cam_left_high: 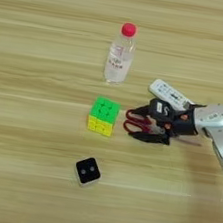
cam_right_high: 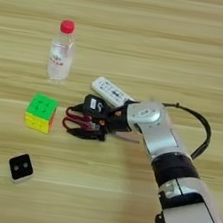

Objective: Move the objects on the table

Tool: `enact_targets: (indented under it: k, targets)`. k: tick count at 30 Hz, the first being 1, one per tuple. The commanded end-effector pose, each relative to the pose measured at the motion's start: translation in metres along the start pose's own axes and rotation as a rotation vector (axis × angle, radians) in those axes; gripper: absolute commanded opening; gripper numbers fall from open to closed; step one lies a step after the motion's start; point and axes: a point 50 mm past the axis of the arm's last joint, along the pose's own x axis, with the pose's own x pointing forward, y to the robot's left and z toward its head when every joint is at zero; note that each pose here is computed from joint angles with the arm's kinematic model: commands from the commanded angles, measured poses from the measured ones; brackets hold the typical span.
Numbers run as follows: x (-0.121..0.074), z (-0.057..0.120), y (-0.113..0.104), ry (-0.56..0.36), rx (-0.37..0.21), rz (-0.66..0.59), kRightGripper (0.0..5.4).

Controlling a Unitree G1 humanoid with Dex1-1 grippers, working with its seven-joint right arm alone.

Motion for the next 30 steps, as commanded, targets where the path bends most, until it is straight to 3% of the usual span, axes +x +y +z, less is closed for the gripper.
enact_targets:
  k: [1,8,19,22,30]
  targets:
    - [-0.024,0.007,-0.011,0.01,-0.025,-0.085,2.71]
    - [-0.032,0.009,-0.01,0.025,-0.033,-0.104,2.4]
    - [-0.034,-0.025,0.008,0.277,-0.032,0.02,2.4]
    - [-0.034,-0.032,0.016,0.31,-0.026,0.068,2.38]
    - [-0.042,-0.032,0.047,0.285,-0.072,0.247,2.37]
